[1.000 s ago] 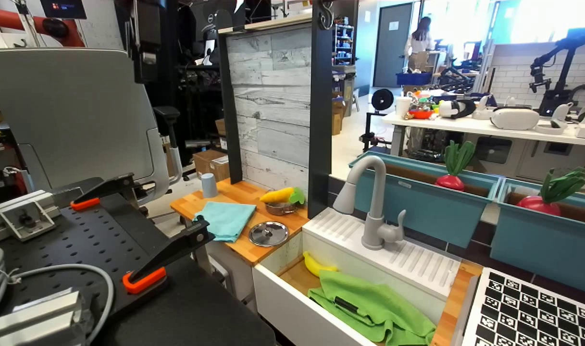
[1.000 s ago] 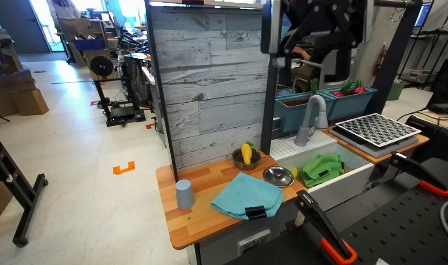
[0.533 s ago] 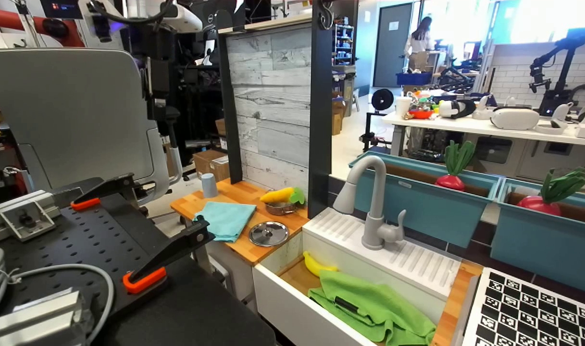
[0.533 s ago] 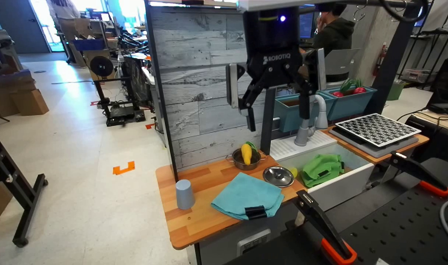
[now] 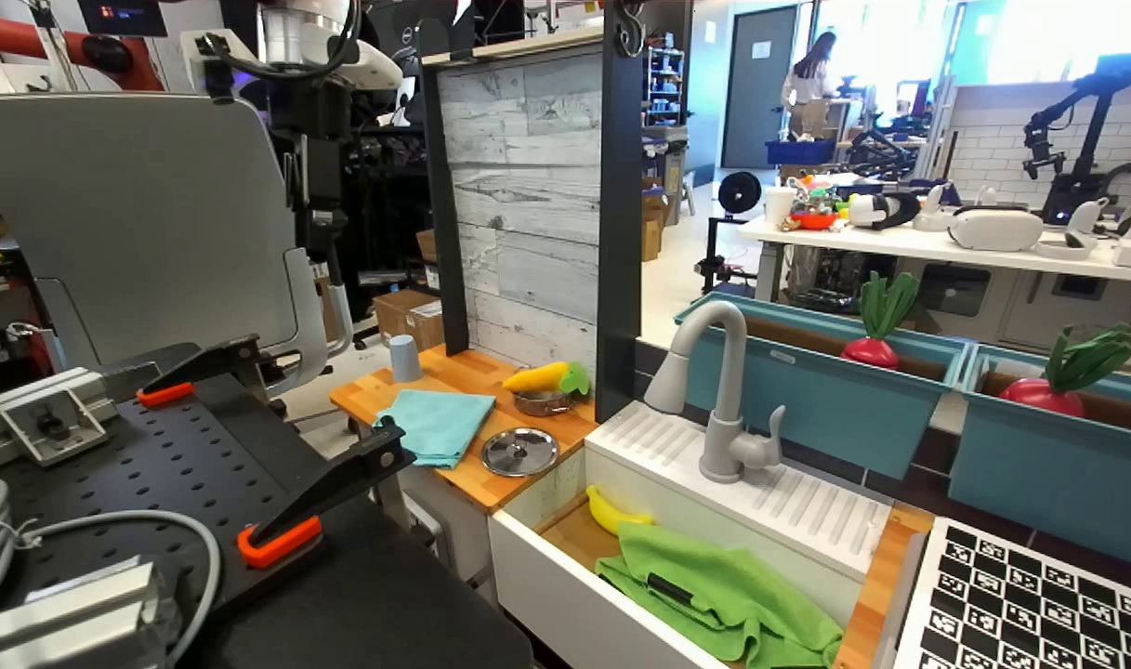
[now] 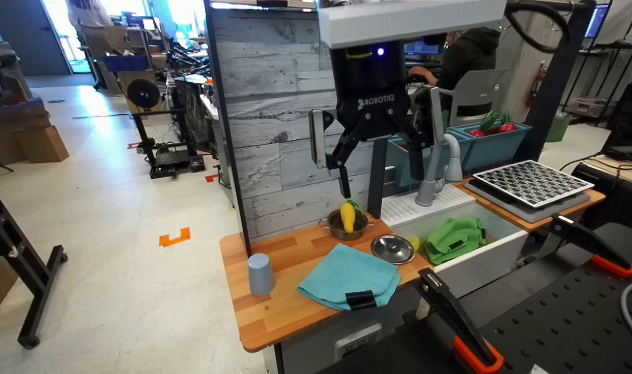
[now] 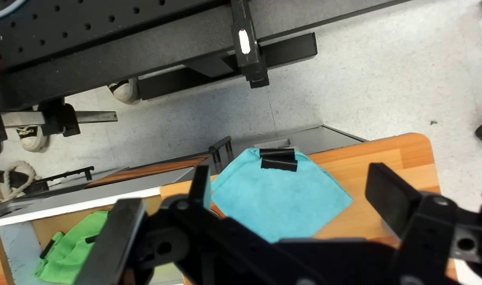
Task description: Move the upside down cup to the right.
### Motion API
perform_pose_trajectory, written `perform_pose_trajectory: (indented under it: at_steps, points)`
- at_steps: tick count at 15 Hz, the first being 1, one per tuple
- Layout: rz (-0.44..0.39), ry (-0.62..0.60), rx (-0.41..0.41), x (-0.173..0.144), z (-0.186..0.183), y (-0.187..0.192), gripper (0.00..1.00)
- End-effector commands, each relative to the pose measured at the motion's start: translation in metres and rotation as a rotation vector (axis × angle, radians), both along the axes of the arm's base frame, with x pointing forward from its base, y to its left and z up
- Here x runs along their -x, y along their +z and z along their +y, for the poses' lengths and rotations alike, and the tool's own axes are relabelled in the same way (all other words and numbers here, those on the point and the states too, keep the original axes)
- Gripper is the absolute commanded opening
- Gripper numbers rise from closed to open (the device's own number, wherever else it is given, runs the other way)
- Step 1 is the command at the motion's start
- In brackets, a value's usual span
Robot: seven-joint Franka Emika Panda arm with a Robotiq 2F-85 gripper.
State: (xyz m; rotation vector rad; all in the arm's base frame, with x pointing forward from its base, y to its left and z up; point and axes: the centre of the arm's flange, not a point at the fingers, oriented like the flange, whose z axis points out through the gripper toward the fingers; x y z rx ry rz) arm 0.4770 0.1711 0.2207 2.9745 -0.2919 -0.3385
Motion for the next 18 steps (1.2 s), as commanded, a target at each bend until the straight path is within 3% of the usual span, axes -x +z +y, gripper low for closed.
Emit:
perform_pose_trajectory:
  at_steps: [1, 10, 18]
  points:
    - [-0.031, -0.050, 0.027, -0.012, 0.005, -0.007, 1.00]
    - [-0.234, -0.178, 0.003, -0.045, 0.059, -0.052, 1.00]
    - [-0.288, -0.253, 0.010, -0.055, 0.094, -0.117, 1.00]
